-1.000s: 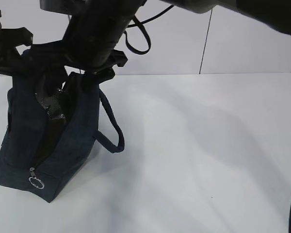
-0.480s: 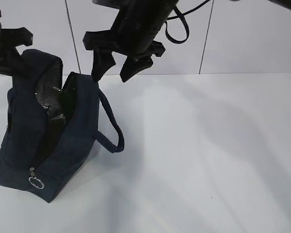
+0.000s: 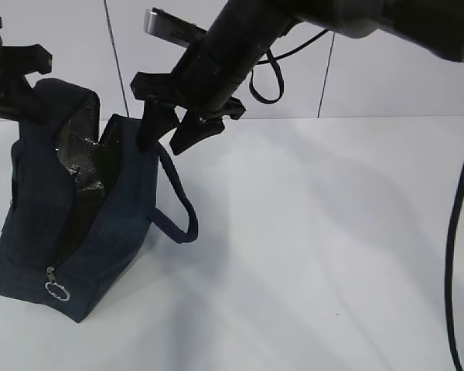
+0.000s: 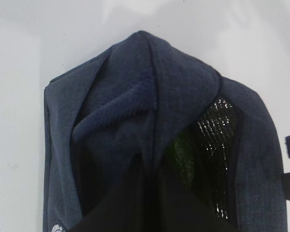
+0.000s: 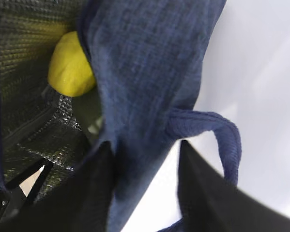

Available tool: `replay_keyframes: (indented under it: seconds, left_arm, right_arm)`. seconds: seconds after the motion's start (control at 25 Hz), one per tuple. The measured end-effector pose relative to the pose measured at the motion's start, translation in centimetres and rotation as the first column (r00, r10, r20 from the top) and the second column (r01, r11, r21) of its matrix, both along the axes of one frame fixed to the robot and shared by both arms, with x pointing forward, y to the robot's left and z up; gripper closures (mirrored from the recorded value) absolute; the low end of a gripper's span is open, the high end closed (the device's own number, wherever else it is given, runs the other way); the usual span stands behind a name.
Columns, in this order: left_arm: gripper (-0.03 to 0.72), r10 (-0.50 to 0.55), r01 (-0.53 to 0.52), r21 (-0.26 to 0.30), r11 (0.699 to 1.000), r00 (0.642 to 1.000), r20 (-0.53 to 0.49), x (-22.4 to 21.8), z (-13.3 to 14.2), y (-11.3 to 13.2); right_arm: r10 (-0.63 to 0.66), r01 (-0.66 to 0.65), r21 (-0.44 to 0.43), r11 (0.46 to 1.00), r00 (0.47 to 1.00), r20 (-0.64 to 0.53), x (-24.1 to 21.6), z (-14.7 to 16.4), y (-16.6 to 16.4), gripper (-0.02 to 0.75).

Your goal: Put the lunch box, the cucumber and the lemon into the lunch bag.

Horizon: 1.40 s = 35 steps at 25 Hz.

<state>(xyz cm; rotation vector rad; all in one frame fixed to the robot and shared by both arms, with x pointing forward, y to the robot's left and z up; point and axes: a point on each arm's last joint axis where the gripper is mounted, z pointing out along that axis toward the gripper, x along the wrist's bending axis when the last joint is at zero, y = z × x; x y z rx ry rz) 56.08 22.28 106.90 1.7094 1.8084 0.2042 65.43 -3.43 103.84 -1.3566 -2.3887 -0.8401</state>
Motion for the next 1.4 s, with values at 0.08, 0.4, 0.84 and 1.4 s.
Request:
replay_keyframes:
  seconds: [0.08,0.4,0.84,1.4]
  left_arm:
    - [0.695,0.000,0.000,0.002,1.000,1.000,0.000,0.0,0.0,0.0]
    - [0.694,-0.001,0.001,0.004,1.000,1.000,0.001,0.0,0.0,0.0]
    - [0.694,-0.086,0.086,-0.003,0.996,0.996,0.020,-0.6,0.1,-2.5]
    - [0.694,-0.156,0.166,-0.150,0.975,0.985,0.077,-1.9,0.8,-7.8]
  right_arm:
    - [0.012,-0.012,0.010,1.000,1.000,-0.016,0.2,-0.8,0.2,0.312]
    - [0.037,-0.036,0.025,0.999,0.999,-0.029,0.3,-1.8,0.5,0.666]
    - [0.043,-0.043,0.020,0.999,0.999,0.019,0.0,-0.1,0.1,0.728]
    - [-0.101,0.121,-0.087,0.989,0.975,0.200,-1.9,8.5,-4.6,0.729]
